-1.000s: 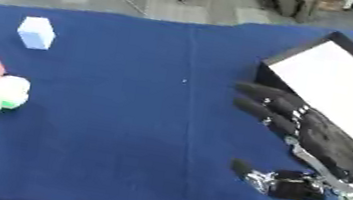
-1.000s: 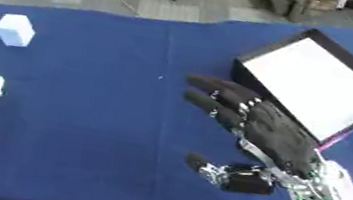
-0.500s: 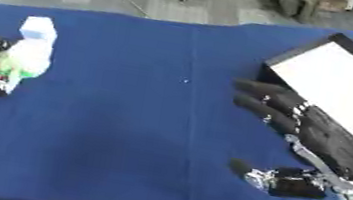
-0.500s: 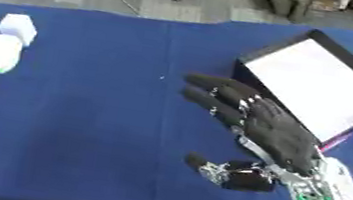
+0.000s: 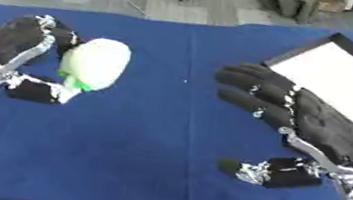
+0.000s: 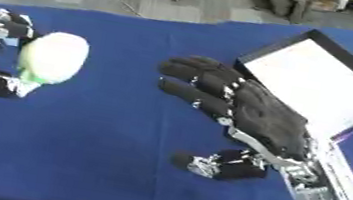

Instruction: Pick up the objects with one hand, pass them to the other hand, and then place them into the box on the other side of the table.

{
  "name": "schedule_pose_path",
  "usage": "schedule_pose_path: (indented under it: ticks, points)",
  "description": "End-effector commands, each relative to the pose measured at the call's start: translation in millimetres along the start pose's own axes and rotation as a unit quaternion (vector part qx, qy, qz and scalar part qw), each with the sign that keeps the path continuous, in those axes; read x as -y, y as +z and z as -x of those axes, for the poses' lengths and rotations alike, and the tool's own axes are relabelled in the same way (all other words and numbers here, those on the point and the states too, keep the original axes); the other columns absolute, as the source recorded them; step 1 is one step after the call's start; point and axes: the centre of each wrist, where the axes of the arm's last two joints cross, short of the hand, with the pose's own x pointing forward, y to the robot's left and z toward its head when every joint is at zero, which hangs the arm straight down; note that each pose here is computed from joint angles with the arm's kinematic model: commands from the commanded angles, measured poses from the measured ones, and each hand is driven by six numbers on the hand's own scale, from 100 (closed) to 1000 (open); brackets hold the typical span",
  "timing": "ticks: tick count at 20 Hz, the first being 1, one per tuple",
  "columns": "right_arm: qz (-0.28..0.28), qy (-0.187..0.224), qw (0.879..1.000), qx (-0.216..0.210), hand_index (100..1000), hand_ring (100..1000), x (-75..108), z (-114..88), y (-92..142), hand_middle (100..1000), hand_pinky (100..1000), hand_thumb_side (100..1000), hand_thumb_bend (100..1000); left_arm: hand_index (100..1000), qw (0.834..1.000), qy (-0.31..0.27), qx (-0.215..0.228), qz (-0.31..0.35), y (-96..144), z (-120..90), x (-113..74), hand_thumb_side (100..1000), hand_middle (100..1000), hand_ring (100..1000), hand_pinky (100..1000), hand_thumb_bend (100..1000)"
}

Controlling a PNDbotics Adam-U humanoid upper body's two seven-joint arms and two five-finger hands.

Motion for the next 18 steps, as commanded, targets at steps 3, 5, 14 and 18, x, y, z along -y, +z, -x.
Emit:
schedule_pose_path:
  ticks: [3, 5, 14, 18]
  points:
    - [0.003, 0.014, 0.999, 0.040, 1000, 960, 12.9, 0.2, -10.5, 950, 949, 152, 527, 390, 0.997, 0.030, 0.076, 0.010, -18.5, -24.9, -11.0, 247, 298, 391, 679, 100]
    - [0.007, 0.015, 0.999, 0.048, 998, 953, 14.1, 0.5, -13.1, 944, 944, 140, 530, 388, 0.994, 0.044, 0.095, 0.012, -24.0, -31.5, -11.8, 248, 297, 389, 682, 100]
    - [0.031, 0.004, 0.997, 0.077, 988, 932, 15.8, -0.6, -25.3, 926, 925, 100, 516, 388, 0.985, 0.087, 0.150, 0.020, -38.3, -50.2, -16.8, 251, 298, 389, 691, 100]
    - [0.034, -0.007, 0.995, 0.088, 982, 923, 15.4, -1.8, -29.6, 919, 915, 100, 496, 387, 0.980, 0.100, 0.169, 0.023, -44.6, -57.0, -19.1, 252, 298, 388, 692, 100]
